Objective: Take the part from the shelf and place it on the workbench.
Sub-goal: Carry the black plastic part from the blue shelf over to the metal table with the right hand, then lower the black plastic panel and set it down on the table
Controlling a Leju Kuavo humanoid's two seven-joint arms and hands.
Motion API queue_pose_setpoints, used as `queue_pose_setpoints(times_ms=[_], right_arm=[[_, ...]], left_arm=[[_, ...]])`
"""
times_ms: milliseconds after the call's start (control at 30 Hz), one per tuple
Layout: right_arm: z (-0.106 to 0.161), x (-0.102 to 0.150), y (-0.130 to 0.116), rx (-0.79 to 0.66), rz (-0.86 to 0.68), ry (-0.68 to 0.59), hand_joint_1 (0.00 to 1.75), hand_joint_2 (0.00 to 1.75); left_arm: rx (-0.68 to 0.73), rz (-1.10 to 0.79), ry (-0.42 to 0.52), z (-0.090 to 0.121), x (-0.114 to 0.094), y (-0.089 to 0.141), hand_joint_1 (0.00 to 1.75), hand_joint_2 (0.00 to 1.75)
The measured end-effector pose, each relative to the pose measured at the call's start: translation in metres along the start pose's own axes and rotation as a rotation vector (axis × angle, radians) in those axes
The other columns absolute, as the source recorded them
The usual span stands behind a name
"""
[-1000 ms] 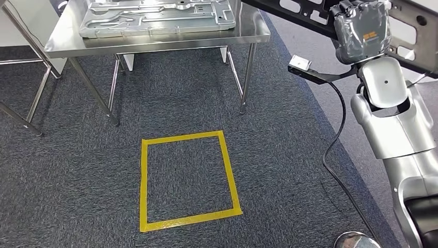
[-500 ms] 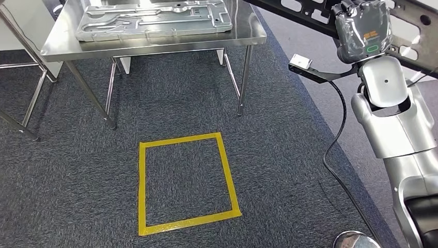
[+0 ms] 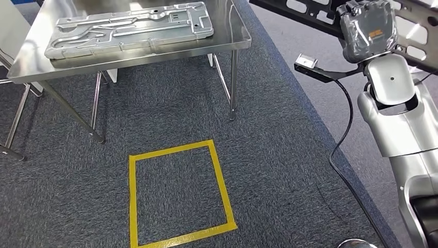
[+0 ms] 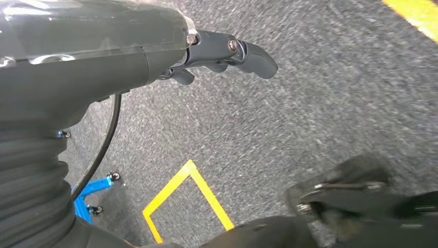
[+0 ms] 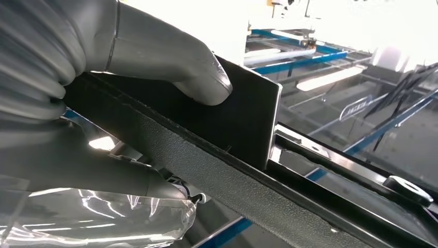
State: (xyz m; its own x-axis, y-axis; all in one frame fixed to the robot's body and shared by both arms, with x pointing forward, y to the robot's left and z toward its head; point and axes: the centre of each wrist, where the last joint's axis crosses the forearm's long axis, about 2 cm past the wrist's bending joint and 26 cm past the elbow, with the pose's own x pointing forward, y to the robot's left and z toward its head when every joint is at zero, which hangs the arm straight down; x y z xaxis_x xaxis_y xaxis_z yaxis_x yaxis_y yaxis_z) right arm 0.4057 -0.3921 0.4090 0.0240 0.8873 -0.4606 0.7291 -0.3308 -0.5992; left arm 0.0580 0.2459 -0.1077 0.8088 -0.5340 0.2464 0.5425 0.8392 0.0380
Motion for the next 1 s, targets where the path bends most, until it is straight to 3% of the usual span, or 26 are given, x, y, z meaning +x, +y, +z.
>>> queue_pose_setpoints(times_ms=[233,433,633,1000], right_arm=[[-0.010,0.002,0.010,0.125,-0.061,-0.056,1.75,1.75],[-0.051,-0.003,0.017,0.209,-0.078,-0.085,1.75,1.75],[-0.065,0.020,0.039,0.303,-0.110,-0.121,1.75,1.75],[-0.081,0.041,0.042,0.324,-0.164,-0.153,1.75,1.75]], left_arm=[[-0.007,0.000,0.008,0.001,-0.007,-0.003,0.00,1.75],[0.003,-0.006,-0.018,0.000,0.005,0.003,0.00,1.75],[0.003,0.007,-0.005,0.000,0.002,0.001,0.00,1.75],[0.018,0.031,0.021,0.000,-0.003,0.003,0.00,1.75]])
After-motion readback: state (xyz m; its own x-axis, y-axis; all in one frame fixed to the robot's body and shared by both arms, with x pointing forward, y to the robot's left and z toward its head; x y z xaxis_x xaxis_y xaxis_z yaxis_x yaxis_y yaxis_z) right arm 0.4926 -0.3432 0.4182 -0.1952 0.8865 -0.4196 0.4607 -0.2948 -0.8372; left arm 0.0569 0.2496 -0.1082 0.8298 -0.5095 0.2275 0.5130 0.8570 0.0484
